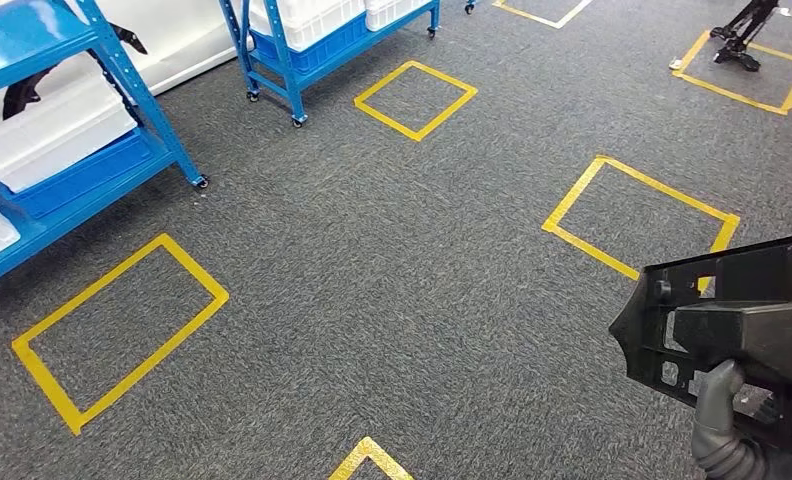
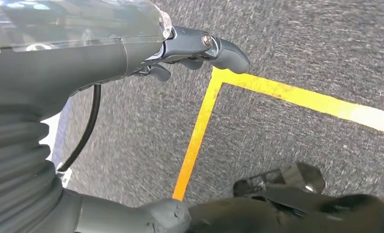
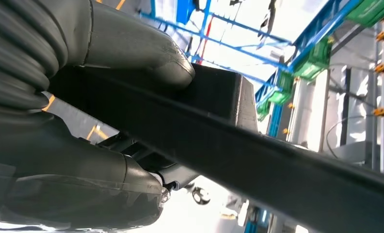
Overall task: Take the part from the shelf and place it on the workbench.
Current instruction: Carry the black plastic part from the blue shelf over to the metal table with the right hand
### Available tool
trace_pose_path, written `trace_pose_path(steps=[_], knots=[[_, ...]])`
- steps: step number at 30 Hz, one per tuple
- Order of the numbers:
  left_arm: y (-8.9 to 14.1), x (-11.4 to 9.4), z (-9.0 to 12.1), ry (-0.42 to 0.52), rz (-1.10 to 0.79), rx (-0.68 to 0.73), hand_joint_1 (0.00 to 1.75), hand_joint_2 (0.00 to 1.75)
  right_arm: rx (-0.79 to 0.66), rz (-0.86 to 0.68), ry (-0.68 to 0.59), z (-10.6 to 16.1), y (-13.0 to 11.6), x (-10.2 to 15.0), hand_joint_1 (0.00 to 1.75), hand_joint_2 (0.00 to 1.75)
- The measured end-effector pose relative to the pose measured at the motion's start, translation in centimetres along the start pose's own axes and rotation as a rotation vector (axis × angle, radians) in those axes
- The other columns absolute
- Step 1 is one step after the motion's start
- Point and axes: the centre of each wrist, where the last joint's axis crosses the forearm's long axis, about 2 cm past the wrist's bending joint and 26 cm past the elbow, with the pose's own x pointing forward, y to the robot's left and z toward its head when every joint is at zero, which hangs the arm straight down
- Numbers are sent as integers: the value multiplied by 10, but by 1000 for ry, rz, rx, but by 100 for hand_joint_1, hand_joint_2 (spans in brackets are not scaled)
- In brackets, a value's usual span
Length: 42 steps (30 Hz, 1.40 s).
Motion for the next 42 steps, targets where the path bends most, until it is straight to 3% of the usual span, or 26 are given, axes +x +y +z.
trace_pose_path(steps=[6,16,28,42], knots=[[7,-8,1,-28,4,10,0,175,21,-6,-6,3,-3,0,175,175],[48,-29,0,-25,117,80,0,175,-9,-94,-13,-14,14,-25,175,175],[80,-41,0,-2,120,114,0,175,8,-115,-44,-21,30,-38,175,175],[90,-58,6,45,106,137,0,175,27,-103,-40,-8,40,-34,175,175]])
